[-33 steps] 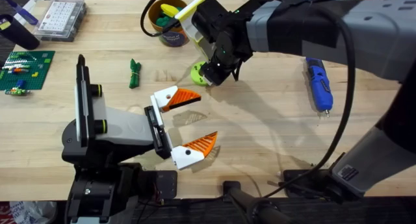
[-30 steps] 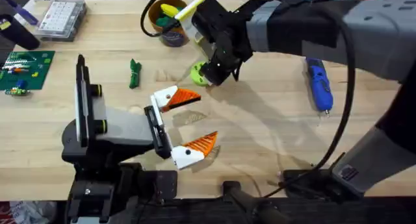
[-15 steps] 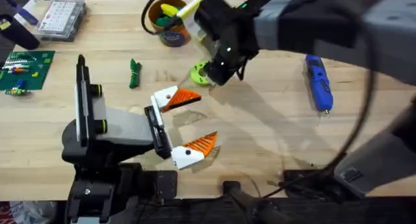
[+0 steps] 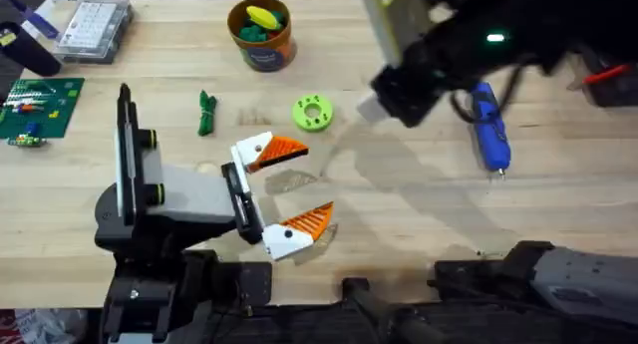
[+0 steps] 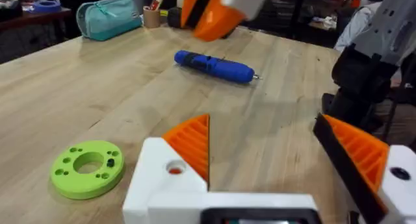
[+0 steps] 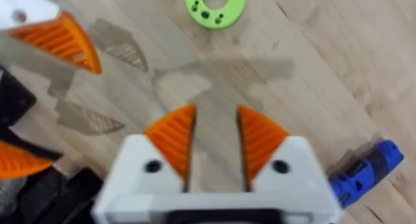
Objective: Pick up the gripper from the table and insert it into the empty holder that is missing its gripper. Then pick up a screw, insert it into the mounting hole, and use the screwdriver to tighten it. Finally, clean up the table by picking up the vegetable and placing it into the bucket.
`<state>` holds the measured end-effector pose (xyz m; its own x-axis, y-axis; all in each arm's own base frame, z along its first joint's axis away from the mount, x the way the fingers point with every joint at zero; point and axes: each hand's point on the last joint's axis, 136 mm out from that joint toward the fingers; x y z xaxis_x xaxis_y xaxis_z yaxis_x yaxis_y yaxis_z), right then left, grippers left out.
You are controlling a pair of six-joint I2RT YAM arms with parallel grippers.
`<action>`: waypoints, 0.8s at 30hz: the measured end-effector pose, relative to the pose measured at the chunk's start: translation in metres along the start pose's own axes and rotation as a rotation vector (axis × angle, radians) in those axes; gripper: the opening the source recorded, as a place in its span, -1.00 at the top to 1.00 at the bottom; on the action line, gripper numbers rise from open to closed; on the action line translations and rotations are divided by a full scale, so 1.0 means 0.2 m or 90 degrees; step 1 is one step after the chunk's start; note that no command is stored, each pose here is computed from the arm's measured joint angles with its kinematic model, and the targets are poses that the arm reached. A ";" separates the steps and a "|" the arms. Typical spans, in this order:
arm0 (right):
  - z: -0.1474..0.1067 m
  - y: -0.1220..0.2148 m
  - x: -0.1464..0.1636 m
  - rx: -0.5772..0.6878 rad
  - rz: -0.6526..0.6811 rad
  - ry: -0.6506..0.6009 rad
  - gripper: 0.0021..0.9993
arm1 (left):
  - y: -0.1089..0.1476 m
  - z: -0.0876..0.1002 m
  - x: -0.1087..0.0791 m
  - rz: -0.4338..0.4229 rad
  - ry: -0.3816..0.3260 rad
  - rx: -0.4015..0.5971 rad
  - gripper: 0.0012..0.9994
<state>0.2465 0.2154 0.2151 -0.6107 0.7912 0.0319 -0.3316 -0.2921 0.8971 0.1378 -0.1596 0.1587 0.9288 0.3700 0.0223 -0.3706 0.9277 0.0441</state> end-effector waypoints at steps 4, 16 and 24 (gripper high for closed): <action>-0.07 0.14 0.00 -0.012 0.002 -0.001 -0.56 | 0.00 0.00 0.00 0.000 0.000 0.000 -0.98; -0.27 0.57 -0.02 -0.145 0.013 -0.014 -0.98 | 0.00 0.00 0.00 0.000 0.000 0.000 -0.98; -0.43 0.55 -0.01 -0.170 0.024 -0.013 -0.98 | 0.00 0.00 0.00 0.000 0.000 0.000 -0.98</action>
<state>0.1503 0.1354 0.2768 -0.6122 0.7871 0.0752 -0.4883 -0.4512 0.7470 0.1378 -0.1596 0.1587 0.9288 0.3700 0.0222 -0.3706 0.9277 0.0440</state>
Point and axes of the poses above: each hand's point on the last joint's axis, 136 mm out from that joint toward the fingers, its own y axis back along the fingers, its own x axis along the line the jaws close on, z = x × y, and after that the axes turned 8 degrees about -y, right-handed
